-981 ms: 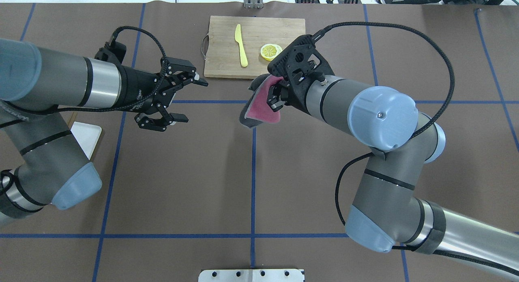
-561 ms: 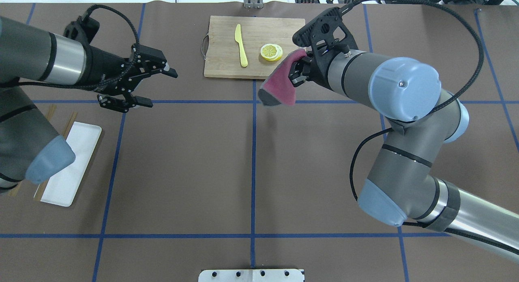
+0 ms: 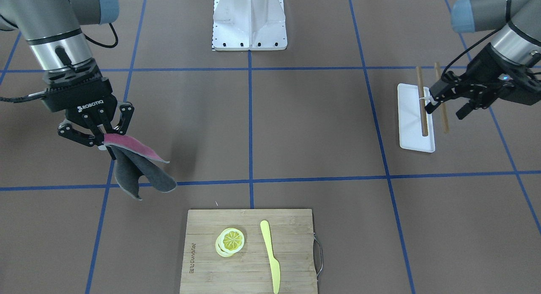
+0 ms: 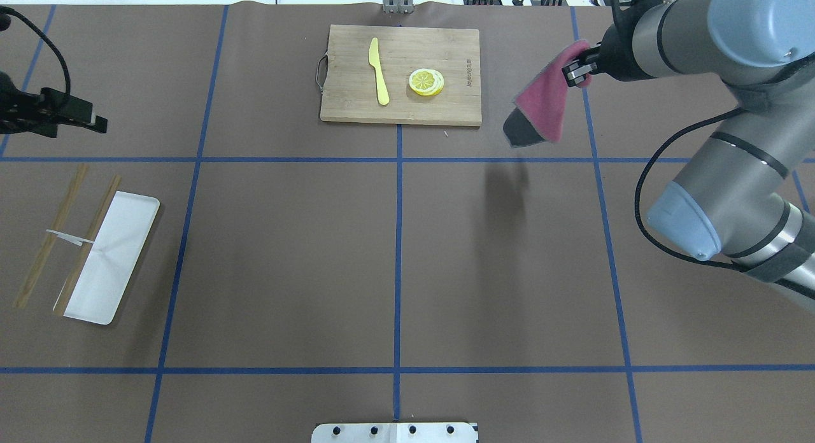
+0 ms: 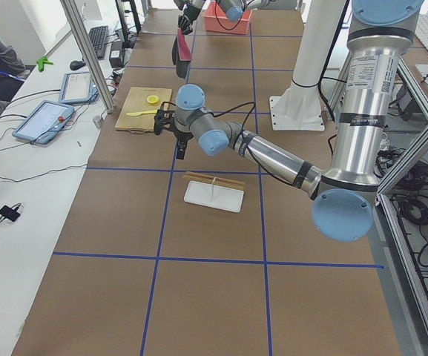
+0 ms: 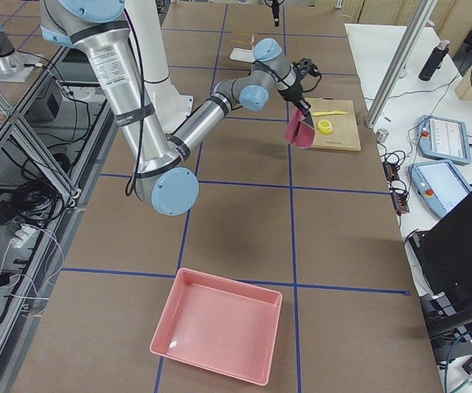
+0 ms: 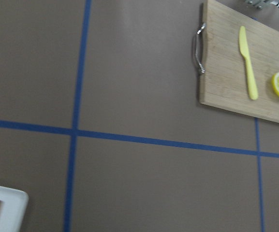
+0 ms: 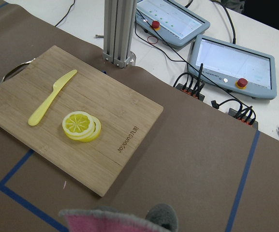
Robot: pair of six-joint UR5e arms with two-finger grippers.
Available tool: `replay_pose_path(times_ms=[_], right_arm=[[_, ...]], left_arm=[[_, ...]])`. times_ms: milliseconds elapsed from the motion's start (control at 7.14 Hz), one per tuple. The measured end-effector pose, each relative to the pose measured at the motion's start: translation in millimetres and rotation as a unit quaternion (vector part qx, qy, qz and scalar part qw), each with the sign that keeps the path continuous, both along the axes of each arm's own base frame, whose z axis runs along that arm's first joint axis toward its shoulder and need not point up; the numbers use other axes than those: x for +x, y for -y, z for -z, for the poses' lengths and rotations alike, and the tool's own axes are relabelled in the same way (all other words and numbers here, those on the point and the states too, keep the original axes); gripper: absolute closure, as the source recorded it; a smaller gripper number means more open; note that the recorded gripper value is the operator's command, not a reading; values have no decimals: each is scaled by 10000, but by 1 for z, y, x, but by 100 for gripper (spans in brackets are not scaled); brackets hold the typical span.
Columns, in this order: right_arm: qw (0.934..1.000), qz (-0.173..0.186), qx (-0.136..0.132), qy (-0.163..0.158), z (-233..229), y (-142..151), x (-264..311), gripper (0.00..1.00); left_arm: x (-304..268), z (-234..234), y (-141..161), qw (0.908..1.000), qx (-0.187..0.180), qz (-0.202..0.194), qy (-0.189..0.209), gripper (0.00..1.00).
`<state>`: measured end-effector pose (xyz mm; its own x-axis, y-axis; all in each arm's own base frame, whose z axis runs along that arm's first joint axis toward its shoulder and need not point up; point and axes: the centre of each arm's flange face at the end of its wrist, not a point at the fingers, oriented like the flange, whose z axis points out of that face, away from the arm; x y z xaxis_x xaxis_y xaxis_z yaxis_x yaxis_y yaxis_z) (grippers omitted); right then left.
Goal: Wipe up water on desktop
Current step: 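Carry the cloth with the right gripper away while the left arm withdraws, then press the cloth onto the table with the right gripper and wipe toward the center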
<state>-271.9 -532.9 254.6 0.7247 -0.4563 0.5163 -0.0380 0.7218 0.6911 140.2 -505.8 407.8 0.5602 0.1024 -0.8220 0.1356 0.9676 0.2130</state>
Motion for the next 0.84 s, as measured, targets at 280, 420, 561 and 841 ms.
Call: replay_pose_path(times_ms=[280, 420, 561, 841], right_arm=[[9990, 163, -423, -27, -40, -2, 22, 100], [9973, 226, -699, -77, -66, -6, 35, 100], [9944, 281, -1007, -169, -95, -13, 50, 100], [9878, 350, -1444, -461, -153, -34, 86, 100]], left_arm=[[-78, -56, 8, 9940, 294, -518, 922, 1], [-118, -87, 9, 9891, 297, -768, 1220, 1], [-156, -124, 5, 9859, 193, -920, 1386, 1], [-202, -192, -19, 9851, -244, -919, 1434, 1]])
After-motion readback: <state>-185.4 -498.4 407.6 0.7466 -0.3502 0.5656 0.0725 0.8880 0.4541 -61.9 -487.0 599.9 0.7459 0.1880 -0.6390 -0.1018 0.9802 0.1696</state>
